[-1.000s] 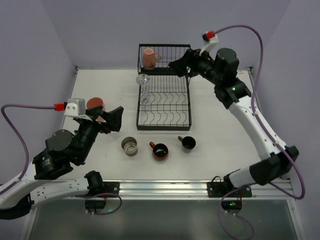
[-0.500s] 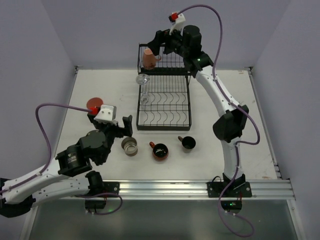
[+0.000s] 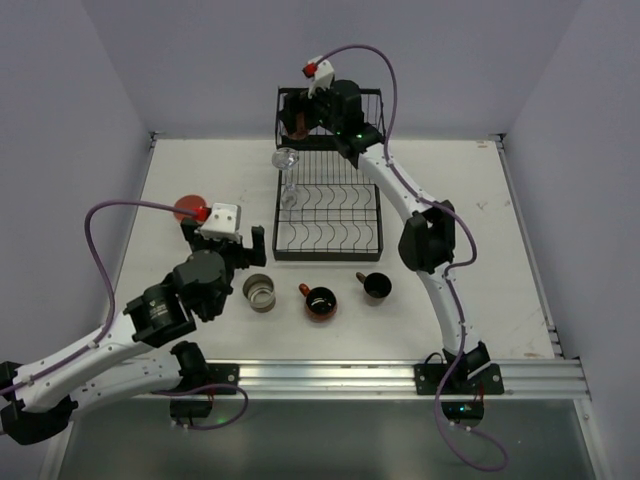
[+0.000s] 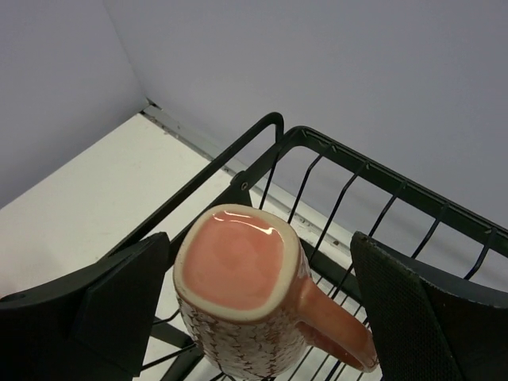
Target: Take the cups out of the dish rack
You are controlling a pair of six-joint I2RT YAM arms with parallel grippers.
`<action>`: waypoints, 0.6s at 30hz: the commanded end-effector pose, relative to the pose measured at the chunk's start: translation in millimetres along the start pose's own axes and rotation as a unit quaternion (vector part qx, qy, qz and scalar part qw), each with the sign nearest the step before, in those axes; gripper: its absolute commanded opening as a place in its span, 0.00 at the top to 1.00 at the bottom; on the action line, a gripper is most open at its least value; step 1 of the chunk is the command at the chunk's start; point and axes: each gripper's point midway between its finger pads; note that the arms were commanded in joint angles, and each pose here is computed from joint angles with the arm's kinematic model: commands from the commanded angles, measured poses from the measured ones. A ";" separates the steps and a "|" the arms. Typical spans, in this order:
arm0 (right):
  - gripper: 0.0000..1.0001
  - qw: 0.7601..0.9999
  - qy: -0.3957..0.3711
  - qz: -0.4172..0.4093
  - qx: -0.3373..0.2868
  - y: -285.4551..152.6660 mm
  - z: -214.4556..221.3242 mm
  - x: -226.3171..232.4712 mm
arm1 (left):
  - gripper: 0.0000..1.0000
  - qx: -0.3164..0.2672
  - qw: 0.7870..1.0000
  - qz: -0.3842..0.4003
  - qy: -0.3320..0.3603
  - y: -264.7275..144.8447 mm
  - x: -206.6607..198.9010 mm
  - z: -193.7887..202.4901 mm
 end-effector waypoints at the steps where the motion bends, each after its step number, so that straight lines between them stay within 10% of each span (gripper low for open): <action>1: 0.01 0.997 -0.035 0.023 -0.064 0.7 -42.8 -8.3 | 0.00 -0.016 1.000 0.007 -0.019 0.0 -1.3 -9.0; 6: 0.12 0.998 -0.030 0.018 -0.048 6.1 -24.3 -6.4 | 0.00 -0.014 1.000 0.006 -0.014 2.2 -1.3 -7.3; 18: 0.73 0.990 0.002 0.028 -0.136 -25.2 -96.5 -10.2 | 0.00 -0.014 1.000 0.010 -0.022 3.5 -3.6 -9.7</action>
Point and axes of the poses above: each gripper's point midway between its finger pads, its own y axis out along the fingers, its own x axis along the line the jaws close on, z = x × y, and after that the axes turned 8 degrees about -y, right-handed
